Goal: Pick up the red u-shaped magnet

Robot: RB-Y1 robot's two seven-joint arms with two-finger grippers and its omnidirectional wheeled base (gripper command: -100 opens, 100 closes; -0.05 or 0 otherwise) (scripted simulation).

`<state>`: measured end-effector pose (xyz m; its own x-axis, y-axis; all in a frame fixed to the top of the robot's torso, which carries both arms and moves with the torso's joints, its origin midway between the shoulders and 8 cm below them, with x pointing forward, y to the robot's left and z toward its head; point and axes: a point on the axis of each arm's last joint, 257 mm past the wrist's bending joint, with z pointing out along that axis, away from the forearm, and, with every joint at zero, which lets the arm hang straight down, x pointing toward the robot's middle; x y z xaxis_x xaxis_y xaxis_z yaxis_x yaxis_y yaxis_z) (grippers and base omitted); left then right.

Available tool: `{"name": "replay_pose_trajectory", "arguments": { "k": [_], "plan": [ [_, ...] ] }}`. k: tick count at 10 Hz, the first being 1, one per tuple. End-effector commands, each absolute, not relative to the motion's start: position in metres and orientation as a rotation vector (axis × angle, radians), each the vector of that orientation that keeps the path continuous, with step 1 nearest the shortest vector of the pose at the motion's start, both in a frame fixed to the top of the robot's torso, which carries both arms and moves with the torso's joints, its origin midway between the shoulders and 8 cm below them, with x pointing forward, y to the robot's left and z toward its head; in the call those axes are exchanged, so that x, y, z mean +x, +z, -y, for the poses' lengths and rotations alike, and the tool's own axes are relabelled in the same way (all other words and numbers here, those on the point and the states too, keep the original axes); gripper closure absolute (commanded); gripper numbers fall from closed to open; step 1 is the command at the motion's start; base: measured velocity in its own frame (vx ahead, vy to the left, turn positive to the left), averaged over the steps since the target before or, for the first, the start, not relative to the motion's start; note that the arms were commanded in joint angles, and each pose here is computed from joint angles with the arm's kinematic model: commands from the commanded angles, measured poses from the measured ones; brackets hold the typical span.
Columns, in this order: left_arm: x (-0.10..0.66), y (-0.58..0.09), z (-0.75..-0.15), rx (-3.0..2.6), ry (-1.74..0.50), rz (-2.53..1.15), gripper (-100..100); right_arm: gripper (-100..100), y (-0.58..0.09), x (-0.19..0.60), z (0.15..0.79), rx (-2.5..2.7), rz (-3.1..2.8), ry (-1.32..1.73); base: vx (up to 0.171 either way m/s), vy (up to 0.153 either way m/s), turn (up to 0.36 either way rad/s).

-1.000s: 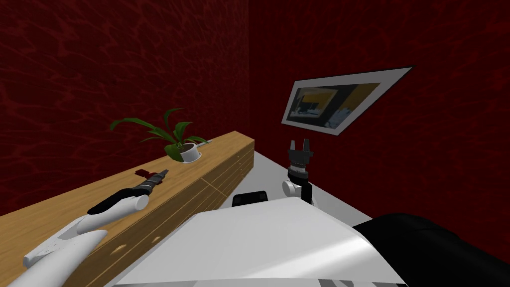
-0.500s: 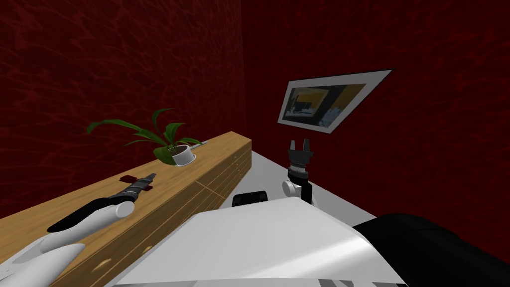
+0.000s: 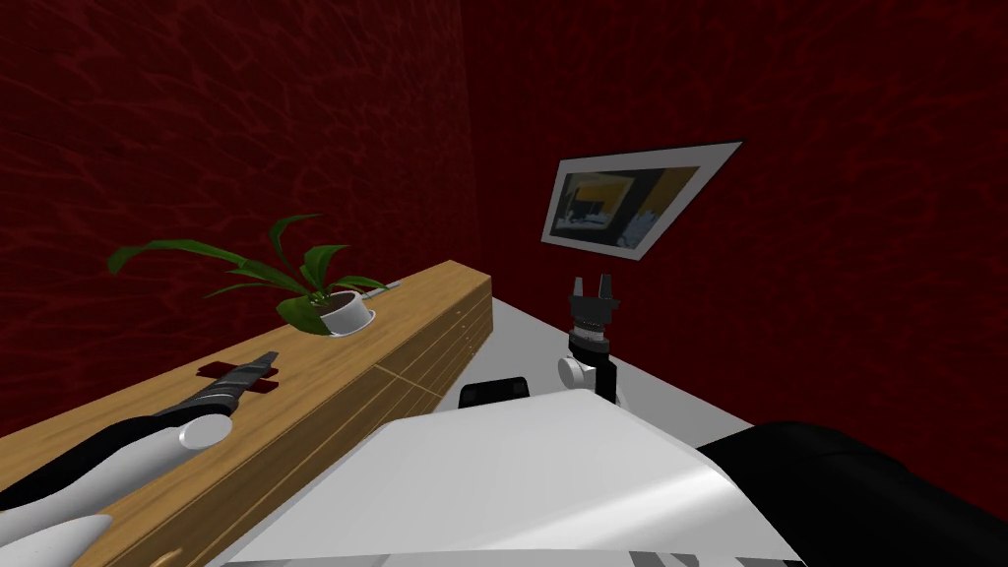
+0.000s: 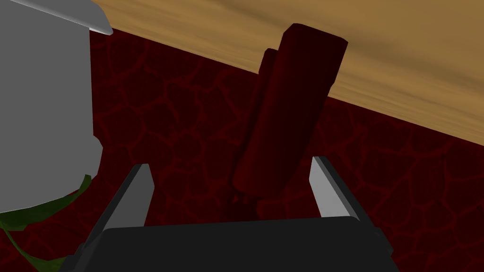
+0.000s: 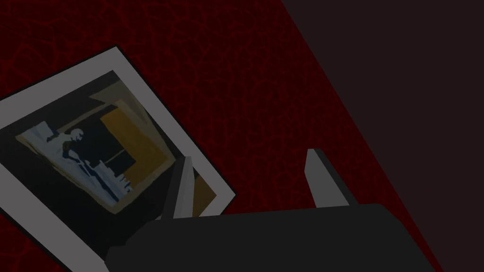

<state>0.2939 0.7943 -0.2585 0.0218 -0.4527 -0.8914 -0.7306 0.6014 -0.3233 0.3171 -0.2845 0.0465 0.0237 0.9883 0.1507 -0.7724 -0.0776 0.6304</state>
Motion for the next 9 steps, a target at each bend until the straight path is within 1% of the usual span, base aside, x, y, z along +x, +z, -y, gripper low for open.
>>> {"name": "replay_pose_trajectory", "arguments": {
  "k": [1, 5, 6, 7, 8, 9],
  "plan": [
    [0.294, -0.258, -0.794, -1.008, 0.285, -1.616, 100, 0, 0.047, 0.317, 0.284, 0.661, -0.420, 1.528, 0.000, 0.000, 0.000],
    [0.294, -0.258, -0.795, -1.006, 0.287, -1.617, 100, 0, 0.047, 0.317, 0.284, 0.661, -0.420, 1.528, 0.000, 0.000, -0.003],
    [0.294, -0.258, -0.794, -1.006, 0.288, -1.617, 0, 0, 0.047, 0.317, 0.284, 0.661, -0.420, 1.528, 0.000, 0.000, 0.000],
    [0.331, -0.274, -0.758, -0.989, 0.198, -1.668, 100, 0, 0.047, 0.317, 0.284, 0.661, -0.420, 1.528, -0.004, 0.047, 0.297],
    [0.330, -0.274, -0.758, -0.976, 0.212, -1.677, 100, 0, 0.047, 0.317, 0.285, 0.661, -0.420, 1.528, 0.006, 0.056, 0.206],
    [0.330, -0.274, -0.759, -0.969, 0.221, -1.681, 100, 0, 0.047, 0.317, 0.284, 0.661, -0.420, 1.528, -0.002, 0.031, 0.021]
  ]
}}
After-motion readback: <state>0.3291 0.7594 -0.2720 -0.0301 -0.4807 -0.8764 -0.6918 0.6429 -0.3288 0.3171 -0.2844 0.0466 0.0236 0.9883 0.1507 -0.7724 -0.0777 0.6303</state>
